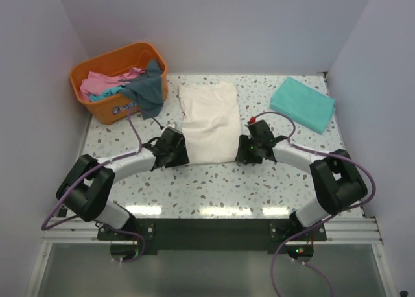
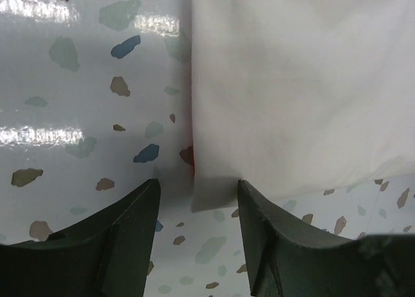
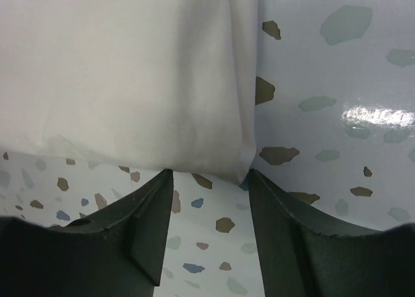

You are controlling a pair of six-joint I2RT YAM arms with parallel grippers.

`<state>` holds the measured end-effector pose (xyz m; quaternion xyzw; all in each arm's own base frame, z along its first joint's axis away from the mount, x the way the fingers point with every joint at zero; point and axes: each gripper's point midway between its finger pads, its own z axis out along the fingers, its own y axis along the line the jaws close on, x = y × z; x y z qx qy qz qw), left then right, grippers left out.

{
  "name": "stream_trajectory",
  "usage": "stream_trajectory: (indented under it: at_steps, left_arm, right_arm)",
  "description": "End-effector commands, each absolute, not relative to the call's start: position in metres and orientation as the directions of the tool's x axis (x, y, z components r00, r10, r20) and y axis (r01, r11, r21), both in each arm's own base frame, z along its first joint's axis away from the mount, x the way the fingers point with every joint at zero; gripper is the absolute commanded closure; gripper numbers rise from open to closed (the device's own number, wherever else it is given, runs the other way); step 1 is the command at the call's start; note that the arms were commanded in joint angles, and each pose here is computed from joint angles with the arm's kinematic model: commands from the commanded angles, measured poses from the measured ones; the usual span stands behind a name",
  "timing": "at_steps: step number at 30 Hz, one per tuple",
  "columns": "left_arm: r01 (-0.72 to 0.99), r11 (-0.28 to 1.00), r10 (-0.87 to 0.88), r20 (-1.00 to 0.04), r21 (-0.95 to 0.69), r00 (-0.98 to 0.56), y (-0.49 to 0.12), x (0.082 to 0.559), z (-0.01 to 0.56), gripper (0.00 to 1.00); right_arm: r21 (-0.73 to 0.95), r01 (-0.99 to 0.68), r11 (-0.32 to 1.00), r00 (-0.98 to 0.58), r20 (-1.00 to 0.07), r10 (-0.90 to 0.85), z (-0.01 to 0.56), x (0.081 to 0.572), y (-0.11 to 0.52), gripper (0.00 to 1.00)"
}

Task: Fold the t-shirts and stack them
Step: Fold the tshirt

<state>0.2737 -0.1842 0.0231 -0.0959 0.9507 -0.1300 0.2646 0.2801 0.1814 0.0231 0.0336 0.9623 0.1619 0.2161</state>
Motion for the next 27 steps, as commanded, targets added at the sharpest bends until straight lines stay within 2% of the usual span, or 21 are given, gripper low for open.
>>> stream_trajectory:
  at_steps: [1, 2, 4, 5, 7, 9, 11, 12, 15, 17, 19, 20, 22, 23, 24, 25, 26, 27]
  left_arm:
    - [-0.125, 0.935, -0.281, -0.482, -0.331, -0.830, -0.191, 0.282, 0.020, 0.44]
    - [-0.124, 0.935, -0.280, -0.478, -0.331, -0.833, -0.192, 0.282, 0.018, 0.49]
    - [-0.122, 0.936, -0.273, -0.464, -0.329, -0.842, -0.195, 0.281, 0.012, 0.52]
    - [-0.126, 0.937, -0.273, -0.460, -0.324, -0.845, -0.195, 0.282, 0.011, 0.59]
    - [-0.128, 0.939, -0.270, -0.452, -0.320, -0.850, -0.196, 0.281, 0.006, 0.65]
    - [-0.118, 0.935, -0.264, -0.436, -0.333, -0.860, -0.200, 0.279, 0.005, 0.78]
    - [-0.106, 0.934, -0.253, -0.422, -0.342, -0.870, -0.204, 0.274, 0.003, 0.95]
    - [-0.100, 0.934, -0.247, -0.421, -0.342, -0.873, -0.205, 0.271, 0.003, 1.00]
    - [-0.076, 0.938, -0.220, -0.413, -0.337, -0.884, -0.208, 0.255, 0.004, 1.00]
    - [-0.039, 0.942, -0.181, -0.406, -0.334, -0.896, -0.214, 0.237, 0.006, 1.00]
    - [-0.030, 0.943, -0.170, -0.406, -0.330, -0.898, -0.211, 0.219, 0.012, 1.00]
    - [-0.013, 0.945, -0.152, -0.403, -0.328, -0.902, -0.214, 0.208, 0.014, 1.00]
    - [-0.009, 0.934, -0.154, -0.381, -0.357, -0.912, -0.214, 0.187, 0.021, 1.00]
    - [0.013, 0.929, -0.133, -0.369, -0.369, -0.920, -0.217, 0.175, 0.022, 1.00]
    - [0.007, 0.916, -0.146, -0.348, -0.402, -0.926, -0.217, 0.161, 0.029, 1.00]
    - [0.024, 0.906, -0.134, -0.340, -0.423, -0.931, -0.221, 0.153, 0.033, 1.00]
    - [0.060, 0.886, -0.121, -0.354, -0.460, -0.927, -0.228, 0.142, 0.046, 1.00]
    - [0.054, 0.877, -0.130, -0.344, -0.477, -0.930, -0.230, 0.136, 0.052, 1.00]
  right_arm:
    - [0.337, -0.002, 0.941, -0.892, -0.426, 0.150, 0.023, 0.287, 0.183, 0.48]
    - [0.336, -0.002, 0.942, -0.891, -0.428, 0.151, 0.021, 0.288, 0.183, 0.51]
    - [0.333, 0.002, 0.943, -0.894, -0.422, 0.151, 0.017, 0.287, 0.182, 0.56]
    - [0.334, -0.004, 0.942, -0.895, -0.421, 0.146, 0.017, 0.287, 0.183, 0.58]
    - [0.337, -0.011, 0.942, -0.903, -0.408, 0.136, 0.012, 0.284, 0.184, 0.63]
    - [0.330, -0.004, 0.944, -0.909, -0.394, 0.134, 0.006, 0.279, 0.182, 0.69]
    - [0.333, 0.001, 0.943, -0.909, -0.393, 0.140, 0.004, 0.277, 0.182, 0.74]
    - [0.334, 0.003, 0.943, -0.914, -0.381, 0.138, 0.001, 0.272, 0.180, 0.82]
    - [0.362, -0.010, 0.932, -0.923, -0.361, 0.131, 0.002, 0.260, 0.181, 1.00]
    - [0.386, -0.020, 0.922, -0.920, -0.367, 0.134, 0.013, 0.250, 0.181, 1.00]
    - [0.372, -0.012, 0.928, -0.939, -0.322, 0.117, 0.011, 0.223, 0.170, 1.00]
    - [0.400, -0.038, 0.916, -0.922, -0.366, 0.122, 0.030, 0.218, 0.170, 1.00]
    - [0.402, -0.034, 0.915, -0.944, -0.315, 0.103, 0.029, 0.180, 0.160, 1.00]
    - [0.415, -0.041, 0.909, -0.946, -0.308, 0.099, 0.034, 0.168, 0.158, 1.00]
    - [0.466, -0.074, 0.882, -0.932, -0.347, 0.106, 0.050, 0.157, 0.159, 1.00]
    - [0.466, -0.055, 0.883, -0.945, -0.310, 0.105, 0.052, 0.138, 0.152, 1.00]
    - [0.483, -0.061, 0.873, -0.943, -0.314, 0.108, 0.059, 0.130, 0.150, 1.00]
    - [0.530, -0.101, 0.842, -0.919, -0.374, 0.125, 0.079, 0.127, 0.152, 1.00]
